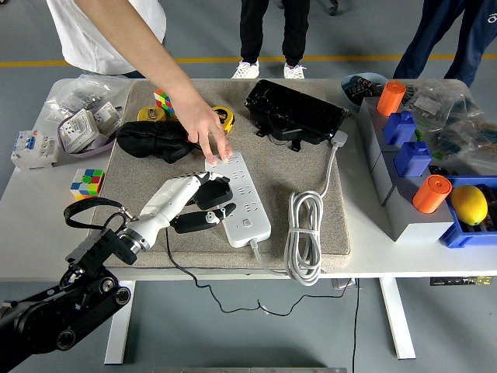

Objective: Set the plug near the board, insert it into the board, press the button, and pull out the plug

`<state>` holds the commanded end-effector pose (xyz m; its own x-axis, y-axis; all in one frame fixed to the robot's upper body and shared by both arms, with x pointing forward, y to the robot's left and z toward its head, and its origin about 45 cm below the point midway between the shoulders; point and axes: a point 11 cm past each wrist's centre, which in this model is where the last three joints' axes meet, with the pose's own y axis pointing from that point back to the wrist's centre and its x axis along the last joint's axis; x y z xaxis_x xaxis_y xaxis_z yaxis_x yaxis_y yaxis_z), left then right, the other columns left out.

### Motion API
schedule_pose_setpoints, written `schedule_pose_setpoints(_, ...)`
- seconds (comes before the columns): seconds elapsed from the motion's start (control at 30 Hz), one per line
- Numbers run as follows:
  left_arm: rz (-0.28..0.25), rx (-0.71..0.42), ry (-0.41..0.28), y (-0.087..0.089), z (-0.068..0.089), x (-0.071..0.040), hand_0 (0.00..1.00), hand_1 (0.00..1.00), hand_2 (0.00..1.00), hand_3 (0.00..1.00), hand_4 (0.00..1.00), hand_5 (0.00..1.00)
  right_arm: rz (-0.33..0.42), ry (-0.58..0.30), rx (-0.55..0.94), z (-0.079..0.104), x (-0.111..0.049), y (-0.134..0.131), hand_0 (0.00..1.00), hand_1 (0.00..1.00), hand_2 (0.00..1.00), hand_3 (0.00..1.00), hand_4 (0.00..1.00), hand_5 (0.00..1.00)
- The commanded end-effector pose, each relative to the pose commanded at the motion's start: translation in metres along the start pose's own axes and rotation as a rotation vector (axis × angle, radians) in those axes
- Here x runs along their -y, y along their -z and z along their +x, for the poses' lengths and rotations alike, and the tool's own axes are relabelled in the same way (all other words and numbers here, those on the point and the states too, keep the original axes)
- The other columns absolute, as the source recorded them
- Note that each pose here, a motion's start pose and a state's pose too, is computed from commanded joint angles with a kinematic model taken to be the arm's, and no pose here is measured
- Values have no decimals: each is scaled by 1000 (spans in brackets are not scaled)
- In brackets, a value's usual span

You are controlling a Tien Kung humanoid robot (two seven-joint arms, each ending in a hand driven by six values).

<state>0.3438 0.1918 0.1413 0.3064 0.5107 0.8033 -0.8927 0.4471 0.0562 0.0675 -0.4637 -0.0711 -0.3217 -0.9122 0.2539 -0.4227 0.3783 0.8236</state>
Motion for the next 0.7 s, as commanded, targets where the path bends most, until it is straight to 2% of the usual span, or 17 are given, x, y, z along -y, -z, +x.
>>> schedule_pose_setpoints(0.7,4,3,22,-2,-4,4,763,779,771,761,773,783,3,1,-1,0,0,1,622,620,581,540,626,128)
